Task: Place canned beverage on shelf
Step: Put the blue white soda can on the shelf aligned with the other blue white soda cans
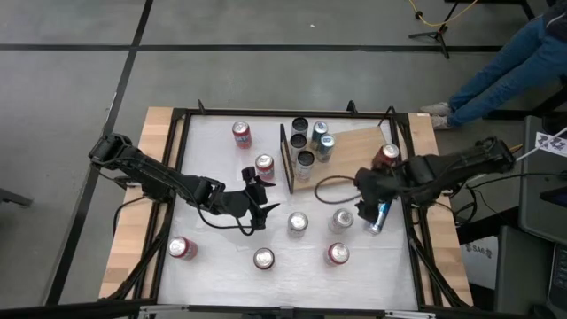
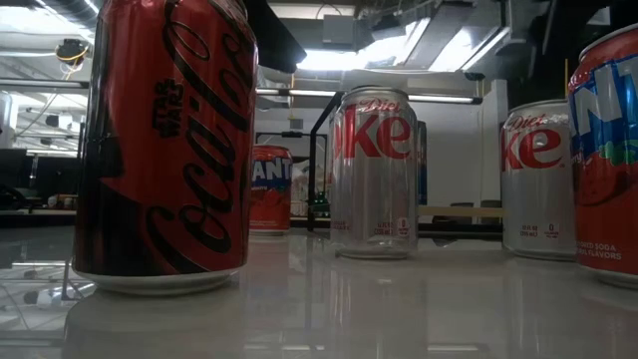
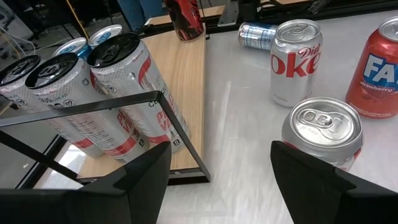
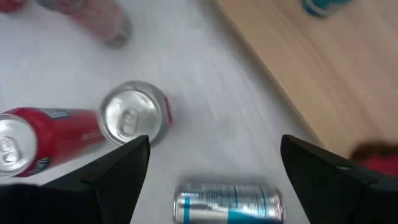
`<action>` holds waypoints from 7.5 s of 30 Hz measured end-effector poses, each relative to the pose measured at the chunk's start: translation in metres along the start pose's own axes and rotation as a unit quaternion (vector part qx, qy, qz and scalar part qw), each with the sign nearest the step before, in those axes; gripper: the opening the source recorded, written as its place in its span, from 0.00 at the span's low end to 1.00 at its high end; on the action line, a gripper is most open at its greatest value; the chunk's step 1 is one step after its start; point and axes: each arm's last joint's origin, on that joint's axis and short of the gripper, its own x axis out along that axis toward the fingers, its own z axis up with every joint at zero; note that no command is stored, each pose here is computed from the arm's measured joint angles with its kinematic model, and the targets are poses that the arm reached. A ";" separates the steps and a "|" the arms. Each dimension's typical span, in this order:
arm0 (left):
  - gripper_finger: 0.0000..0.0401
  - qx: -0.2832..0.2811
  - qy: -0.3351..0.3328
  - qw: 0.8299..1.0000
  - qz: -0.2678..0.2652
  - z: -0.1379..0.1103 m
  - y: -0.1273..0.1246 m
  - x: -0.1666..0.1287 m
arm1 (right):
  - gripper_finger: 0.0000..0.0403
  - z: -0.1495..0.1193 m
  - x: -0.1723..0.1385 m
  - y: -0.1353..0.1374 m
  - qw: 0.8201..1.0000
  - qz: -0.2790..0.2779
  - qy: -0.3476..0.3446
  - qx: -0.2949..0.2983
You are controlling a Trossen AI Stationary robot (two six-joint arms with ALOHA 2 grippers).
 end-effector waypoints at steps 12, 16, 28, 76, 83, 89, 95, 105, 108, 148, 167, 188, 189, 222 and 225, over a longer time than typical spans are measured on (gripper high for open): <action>0.66 0.000 0.000 1.000 0.000 0.000 0.000 0.000 | 0.87 -0.042 -0.012 0.011 0.981 -0.096 -0.012 0.166; 0.66 0.000 0.000 1.000 0.000 0.000 0.000 0.000 | 0.87 -0.050 -0.013 0.015 0.972 -0.113 -0.018 0.205; 0.66 0.000 0.000 1.000 0.000 0.000 0.000 0.000 | 0.87 -0.085 0.026 0.018 0.929 -0.160 0.035 0.333; 0.66 0.000 0.000 1.000 0.000 0.000 0.000 0.000 | 0.87 -0.116 0.098 0.009 0.877 -0.142 0.043 0.457; 0.66 0.000 0.000 1.000 0.000 0.000 0.000 0.000 | 0.87 -0.124 0.112 0.006 0.865 -0.130 0.049 0.483; 0.66 -0.002 0.000 1.000 0.000 0.000 0.000 0.000 | 0.87 -0.129 0.122 0.002 0.864 -0.126 0.049 0.485; 0.66 -0.002 0.000 1.000 0.000 0.000 0.000 0.000 | 0.87 -0.134 0.130 -0.002 0.864 -0.123 0.049 0.486; 0.66 -0.002 0.000 1.000 0.000 0.000 0.000 0.000 | 0.78 -0.138 0.135 -0.006 0.864 -0.128 0.049 0.485; 0.66 -0.002 0.000 1.000 0.000 0.000 0.000 0.000 | 0.69 -0.139 0.136 -0.007 0.864 -0.130 0.049 0.484; 0.66 -0.015 -0.020 1.000 -0.002 0.005 0.000 0.000 | 0.59 -0.069 0.038 0.027 0.945 -0.114 -0.199 0.235; 0.66 -0.041 -0.052 0.997 0.032 0.012 0.006 0.003 | 0.59 -0.040 0.012 0.051 0.911 -0.141 -0.387 0.021; 0.91 -0.157 -0.144 0.977 -0.017 0.035 0.019 0.008 | 0.59 0.025 0.033 0.063 0.872 -0.256 -0.399 -0.127; 0.91 -0.157 -0.153 0.976 -0.016 0.036 0.020 0.007 | 0.59 0.028 0.035 0.063 0.869 -0.262 -0.398 -0.133; 0.91 -0.172 -0.238 0.956 -0.018 0.054 0.046 0.013 | 0.59 0.084 0.071 0.062 0.861 -0.252 -0.425 -0.120; 0.91 -0.173 -0.238 0.956 -0.014 0.054 0.046 0.013 | 0.59 0.088 0.074 0.064 0.863 -0.228 -0.436 -0.117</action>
